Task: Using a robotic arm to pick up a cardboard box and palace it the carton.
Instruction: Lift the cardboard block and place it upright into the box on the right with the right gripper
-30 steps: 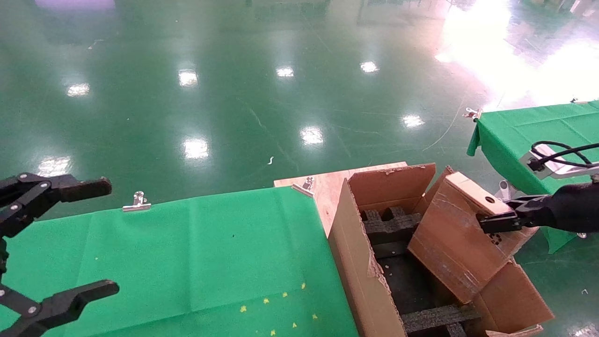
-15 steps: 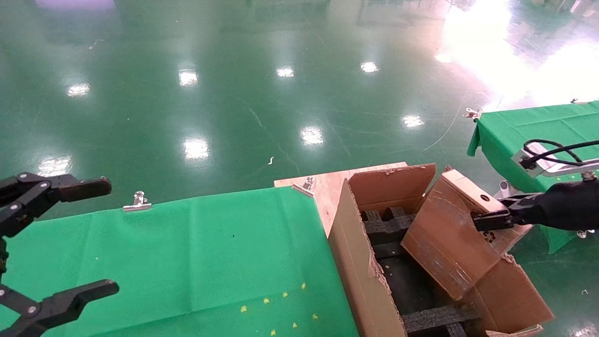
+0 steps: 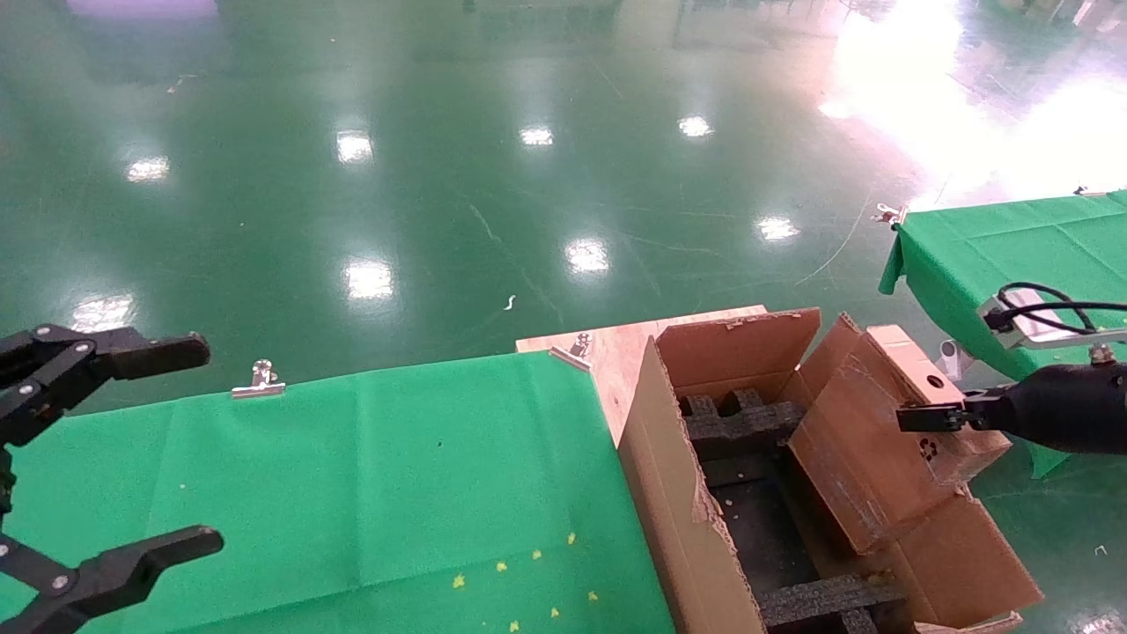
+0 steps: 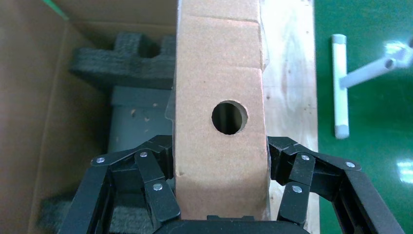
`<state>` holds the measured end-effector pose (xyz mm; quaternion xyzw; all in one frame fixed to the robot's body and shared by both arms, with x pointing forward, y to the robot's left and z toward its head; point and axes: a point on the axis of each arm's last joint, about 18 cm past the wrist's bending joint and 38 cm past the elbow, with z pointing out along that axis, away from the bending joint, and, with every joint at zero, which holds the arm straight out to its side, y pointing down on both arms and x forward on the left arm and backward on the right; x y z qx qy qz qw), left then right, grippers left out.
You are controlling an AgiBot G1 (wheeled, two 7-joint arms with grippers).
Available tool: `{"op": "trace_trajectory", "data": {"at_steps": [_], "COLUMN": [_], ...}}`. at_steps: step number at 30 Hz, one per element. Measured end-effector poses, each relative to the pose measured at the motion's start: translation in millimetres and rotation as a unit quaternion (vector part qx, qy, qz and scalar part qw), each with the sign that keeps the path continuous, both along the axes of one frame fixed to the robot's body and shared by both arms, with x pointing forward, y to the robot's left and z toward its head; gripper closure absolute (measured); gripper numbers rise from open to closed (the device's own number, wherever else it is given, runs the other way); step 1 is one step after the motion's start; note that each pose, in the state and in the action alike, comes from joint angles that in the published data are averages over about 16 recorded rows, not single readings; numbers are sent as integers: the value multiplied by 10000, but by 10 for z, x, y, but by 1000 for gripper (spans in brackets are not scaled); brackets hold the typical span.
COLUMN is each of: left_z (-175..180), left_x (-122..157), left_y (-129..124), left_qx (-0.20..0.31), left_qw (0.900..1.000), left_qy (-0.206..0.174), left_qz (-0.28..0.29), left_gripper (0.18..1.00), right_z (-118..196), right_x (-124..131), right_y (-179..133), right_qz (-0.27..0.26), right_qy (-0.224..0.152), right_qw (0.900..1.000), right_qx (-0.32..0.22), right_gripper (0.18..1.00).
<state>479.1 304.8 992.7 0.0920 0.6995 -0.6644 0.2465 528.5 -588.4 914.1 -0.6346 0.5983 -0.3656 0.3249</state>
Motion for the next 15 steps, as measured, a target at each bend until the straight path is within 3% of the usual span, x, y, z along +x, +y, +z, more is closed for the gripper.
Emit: {"op": "trace_trajectory", "data": {"at_steps": [15], "left_z": [0], "left_x": [0], "left_y": [0], "left_qx": [0], "left_qw": [10000], "left_qy": [0], "left_qz": [0], "left_gripper": [183], "right_z": [-294], "right_x": [78], "right_y": [265], "right_qz": [-516], "right_qy": [-146], "right_qw": [9985], "right_qx": [77], "right_gripper": [903]}}
